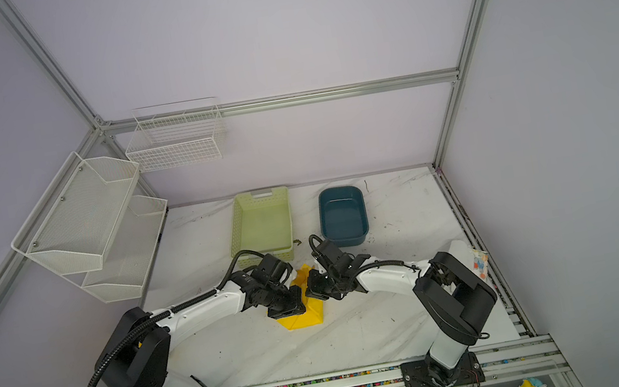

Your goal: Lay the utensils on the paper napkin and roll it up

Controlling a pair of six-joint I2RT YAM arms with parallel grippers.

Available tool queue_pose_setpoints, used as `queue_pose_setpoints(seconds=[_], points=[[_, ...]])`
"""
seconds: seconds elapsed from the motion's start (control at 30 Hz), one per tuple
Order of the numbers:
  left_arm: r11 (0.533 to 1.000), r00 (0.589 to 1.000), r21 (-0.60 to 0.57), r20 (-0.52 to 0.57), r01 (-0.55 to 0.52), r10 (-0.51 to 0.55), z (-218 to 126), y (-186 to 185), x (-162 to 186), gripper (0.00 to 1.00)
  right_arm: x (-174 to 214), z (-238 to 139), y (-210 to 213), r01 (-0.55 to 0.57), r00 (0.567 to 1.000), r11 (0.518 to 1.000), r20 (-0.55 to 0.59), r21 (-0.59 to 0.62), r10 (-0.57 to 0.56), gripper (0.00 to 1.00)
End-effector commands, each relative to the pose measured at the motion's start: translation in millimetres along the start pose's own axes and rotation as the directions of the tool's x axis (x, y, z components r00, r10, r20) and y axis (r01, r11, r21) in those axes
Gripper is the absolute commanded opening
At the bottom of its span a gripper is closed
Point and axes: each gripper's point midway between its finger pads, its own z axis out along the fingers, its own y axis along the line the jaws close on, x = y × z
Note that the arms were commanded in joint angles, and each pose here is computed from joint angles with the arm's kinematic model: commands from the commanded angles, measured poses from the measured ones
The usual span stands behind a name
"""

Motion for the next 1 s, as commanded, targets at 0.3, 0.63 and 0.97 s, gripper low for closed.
queue_pose_setpoints(seconds=[0.3, 0.63, 0.97], points=[[0.998, 0.999, -0.068, -0.037, 0.012, -0.015, -0.3, 29.8, 24.4, 0.07, -3.7, 6.0, 6.9, 0.017, 1.000, 1.000, -0.007, -0.004, -0.017, 0.00], [0.993, 0.998, -0.115, -0.055, 0.015, -0.022, 11.0, 44.4, 28.4, 0.07, -3.5, 6.7, 9.2, 0.023, 1.000, 1.000, -0.013, -0.012, -0.023, 0.00], [0.993, 0.997, -0.111, -0.074, 0.027, -0.035, 22.0, 48.8, 31.0, 0.06, -2.5, 6.4, 11.0, 0.030, 0.999, 0.999, -0.019, -0.021, -0.031, 0.01]])
